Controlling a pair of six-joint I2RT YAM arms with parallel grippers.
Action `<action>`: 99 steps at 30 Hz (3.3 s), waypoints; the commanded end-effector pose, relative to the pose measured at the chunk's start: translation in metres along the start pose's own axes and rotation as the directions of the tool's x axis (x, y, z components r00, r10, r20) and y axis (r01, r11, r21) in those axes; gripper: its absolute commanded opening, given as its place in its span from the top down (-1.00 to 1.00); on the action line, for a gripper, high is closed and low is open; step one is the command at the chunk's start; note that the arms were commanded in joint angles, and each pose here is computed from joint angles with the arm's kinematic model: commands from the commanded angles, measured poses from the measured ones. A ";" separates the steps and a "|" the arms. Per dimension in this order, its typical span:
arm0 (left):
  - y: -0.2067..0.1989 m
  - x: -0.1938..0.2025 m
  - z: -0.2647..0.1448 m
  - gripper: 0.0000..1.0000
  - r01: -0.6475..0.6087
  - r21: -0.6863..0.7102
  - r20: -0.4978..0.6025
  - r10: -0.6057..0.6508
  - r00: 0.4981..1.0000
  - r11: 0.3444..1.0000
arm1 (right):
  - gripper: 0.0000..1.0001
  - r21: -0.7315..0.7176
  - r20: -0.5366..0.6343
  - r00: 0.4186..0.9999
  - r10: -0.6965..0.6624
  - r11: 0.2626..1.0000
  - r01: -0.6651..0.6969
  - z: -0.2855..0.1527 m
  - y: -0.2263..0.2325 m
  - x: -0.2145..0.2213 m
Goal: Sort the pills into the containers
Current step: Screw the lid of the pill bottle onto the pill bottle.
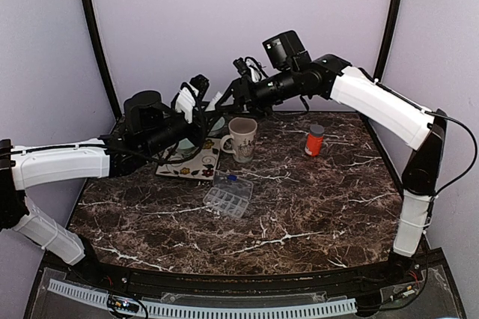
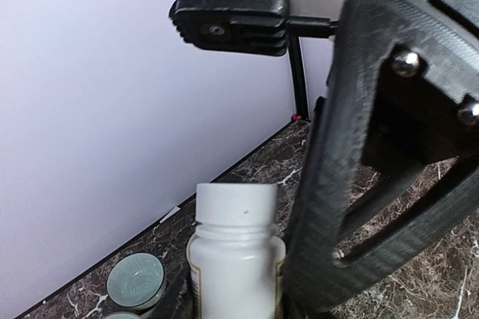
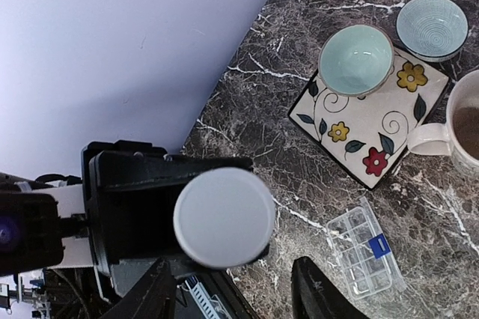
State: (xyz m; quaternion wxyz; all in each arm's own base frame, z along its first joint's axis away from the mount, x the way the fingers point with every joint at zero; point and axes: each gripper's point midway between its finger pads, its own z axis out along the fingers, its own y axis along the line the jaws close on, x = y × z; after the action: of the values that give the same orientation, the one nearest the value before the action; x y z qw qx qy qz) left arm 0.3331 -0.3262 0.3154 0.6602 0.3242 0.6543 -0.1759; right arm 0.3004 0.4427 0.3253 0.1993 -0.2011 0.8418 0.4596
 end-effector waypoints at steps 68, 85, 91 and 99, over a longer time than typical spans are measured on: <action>-0.024 -0.030 -0.033 1.00 0.510 0.738 -0.336 -0.415 0.846 0.442 | -0.04 -0.133 0.181 0.926 -0.331 0.925 0.356 -0.027 0.036 -0.020; -0.023 -0.032 -0.032 1.00 0.508 0.748 -0.335 -0.418 0.845 0.427 | 0.09 -0.165 0.172 0.938 -0.302 0.930 0.329 -0.022 0.030 -0.022; -0.022 -0.032 -0.029 1.00 0.504 0.750 -0.330 -0.418 0.846 0.429 | 0.16 -0.181 0.158 0.943 -0.292 0.930 0.319 -0.019 0.030 -0.020; -0.022 -0.033 -0.027 1.00 0.502 0.756 -0.330 -0.418 0.847 0.420 | 0.32 -0.190 0.149 0.946 -0.287 0.931 0.312 -0.018 0.030 -0.018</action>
State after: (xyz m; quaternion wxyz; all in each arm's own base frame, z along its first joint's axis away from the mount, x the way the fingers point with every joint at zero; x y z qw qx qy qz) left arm 0.2972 -0.3321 0.3276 0.3118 0.3910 0.6102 -0.6145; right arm 0.2956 0.4432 0.3532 0.2833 -0.3150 0.7489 0.5095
